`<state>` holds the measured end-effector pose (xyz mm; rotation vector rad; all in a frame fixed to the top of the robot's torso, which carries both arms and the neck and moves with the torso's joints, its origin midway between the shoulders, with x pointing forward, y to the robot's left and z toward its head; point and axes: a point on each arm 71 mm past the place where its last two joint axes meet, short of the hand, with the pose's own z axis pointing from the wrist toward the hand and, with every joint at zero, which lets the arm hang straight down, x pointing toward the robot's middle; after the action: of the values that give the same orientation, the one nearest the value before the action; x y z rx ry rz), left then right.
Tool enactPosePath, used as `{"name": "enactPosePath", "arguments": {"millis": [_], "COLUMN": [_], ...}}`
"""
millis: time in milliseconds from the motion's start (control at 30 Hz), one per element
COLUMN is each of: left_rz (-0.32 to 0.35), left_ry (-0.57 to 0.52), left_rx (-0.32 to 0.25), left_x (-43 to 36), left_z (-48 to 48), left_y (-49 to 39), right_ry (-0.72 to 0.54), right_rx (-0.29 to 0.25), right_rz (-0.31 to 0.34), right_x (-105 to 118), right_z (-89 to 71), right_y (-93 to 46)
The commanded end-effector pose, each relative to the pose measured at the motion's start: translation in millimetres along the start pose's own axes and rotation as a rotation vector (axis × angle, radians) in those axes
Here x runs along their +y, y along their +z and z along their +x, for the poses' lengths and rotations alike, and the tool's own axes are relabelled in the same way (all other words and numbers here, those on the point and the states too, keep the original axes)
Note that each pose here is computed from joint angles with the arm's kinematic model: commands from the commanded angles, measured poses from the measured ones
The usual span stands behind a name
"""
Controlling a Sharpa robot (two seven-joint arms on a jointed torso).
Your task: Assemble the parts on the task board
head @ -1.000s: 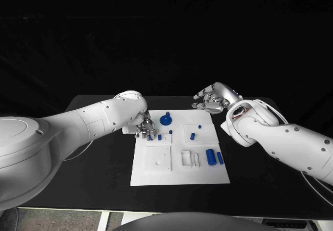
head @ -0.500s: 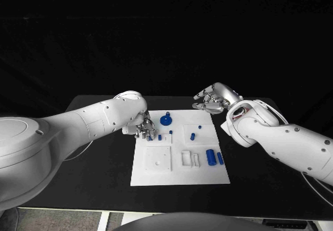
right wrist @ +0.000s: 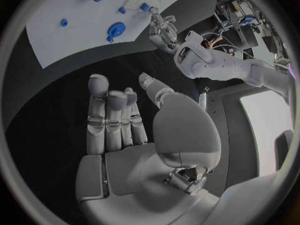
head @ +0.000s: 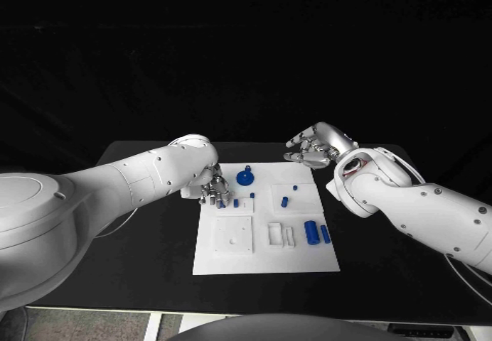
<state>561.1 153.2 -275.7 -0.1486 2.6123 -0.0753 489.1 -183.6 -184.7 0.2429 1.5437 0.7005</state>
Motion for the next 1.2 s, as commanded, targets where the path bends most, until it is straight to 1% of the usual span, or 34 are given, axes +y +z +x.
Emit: {"name": "enactPosePath", "arguments": {"millis": [33, 533, 1200], "left_rz": [-0.031, -0.026, -0.028], "left_ry": [0.023, 0.015, 0.012], "left_rx": [0.039, 0.031, 0.028], "left_x": [2.4, -0.6, 0.3], "left_z": [10.6, 10.4, 10.1], "left_y": [5.8, 5.8, 5.8], "right_ry": [-0.011, -0.011, -0.012], "right_rx": [0.008, 0.009, 0.009], "right_rz": [-0.009, -0.009, -0.007], "right_x": [1.0, 1.1, 0.6], "right_z": [0.7, 0.6, 0.3], "right_y": [0.1, -0.1, -0.3]}}
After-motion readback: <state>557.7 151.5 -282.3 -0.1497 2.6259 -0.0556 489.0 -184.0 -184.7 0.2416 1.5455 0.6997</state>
